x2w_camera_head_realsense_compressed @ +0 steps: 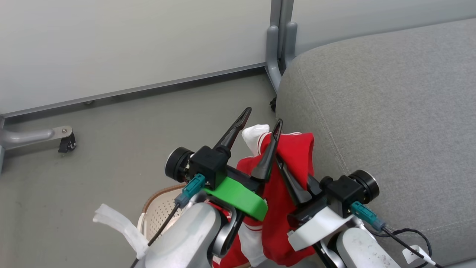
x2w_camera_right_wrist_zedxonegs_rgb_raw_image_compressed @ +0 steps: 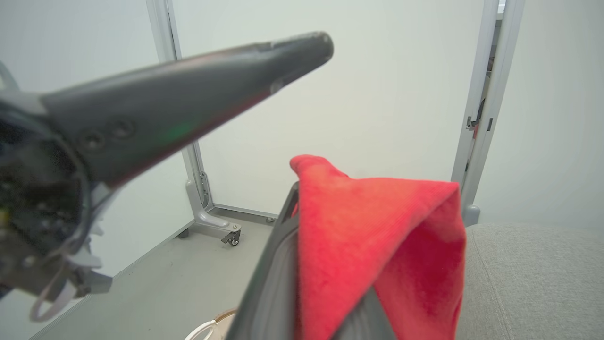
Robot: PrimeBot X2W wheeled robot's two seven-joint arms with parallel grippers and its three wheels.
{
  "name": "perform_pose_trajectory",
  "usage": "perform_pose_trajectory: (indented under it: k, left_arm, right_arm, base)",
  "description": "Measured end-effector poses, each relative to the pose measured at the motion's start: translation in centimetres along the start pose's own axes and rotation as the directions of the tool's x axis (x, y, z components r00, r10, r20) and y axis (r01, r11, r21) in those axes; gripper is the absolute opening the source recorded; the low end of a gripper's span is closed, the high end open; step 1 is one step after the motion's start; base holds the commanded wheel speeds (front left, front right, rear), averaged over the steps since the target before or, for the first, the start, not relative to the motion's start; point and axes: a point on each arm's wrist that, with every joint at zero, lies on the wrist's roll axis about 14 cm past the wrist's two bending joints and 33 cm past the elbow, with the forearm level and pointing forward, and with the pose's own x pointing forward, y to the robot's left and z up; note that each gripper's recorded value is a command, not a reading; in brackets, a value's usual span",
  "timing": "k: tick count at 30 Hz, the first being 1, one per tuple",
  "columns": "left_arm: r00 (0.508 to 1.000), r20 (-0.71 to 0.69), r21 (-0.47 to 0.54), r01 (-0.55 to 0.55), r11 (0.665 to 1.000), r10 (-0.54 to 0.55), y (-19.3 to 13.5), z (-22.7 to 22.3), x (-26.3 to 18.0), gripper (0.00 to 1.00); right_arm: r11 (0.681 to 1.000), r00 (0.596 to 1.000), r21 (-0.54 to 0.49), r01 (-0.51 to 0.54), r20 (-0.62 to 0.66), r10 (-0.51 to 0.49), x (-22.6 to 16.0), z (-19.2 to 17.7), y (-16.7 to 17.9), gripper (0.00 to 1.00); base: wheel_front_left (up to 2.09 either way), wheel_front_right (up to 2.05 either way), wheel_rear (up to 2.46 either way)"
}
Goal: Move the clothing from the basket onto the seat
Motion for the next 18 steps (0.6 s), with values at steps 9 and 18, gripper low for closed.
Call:
perform_pose_trajectory:
  k: [9,18]
  left_arm:
    - [1.0,-0.027,-0.018,0.0,1.0,0.0,0.2,-1.3,0.2,1.0]
    - [0.991,-0.127,-0.002,0.032,0.999,-0.032,1.1,-5.9,0.2,1.0]
  right_arm:
    - [0.998,0.998,-0.013,0.054,0.014,-0.054,-0.2,0.4,-2.1,0.0]
    - [0.977,0.976,-0.068,0.201,0.099,-0.194,-0.6,3.2,-7.6,0.0]
  base:
    - [0.0,0.0,0.0]
    - [0.0,0.0,0.0]
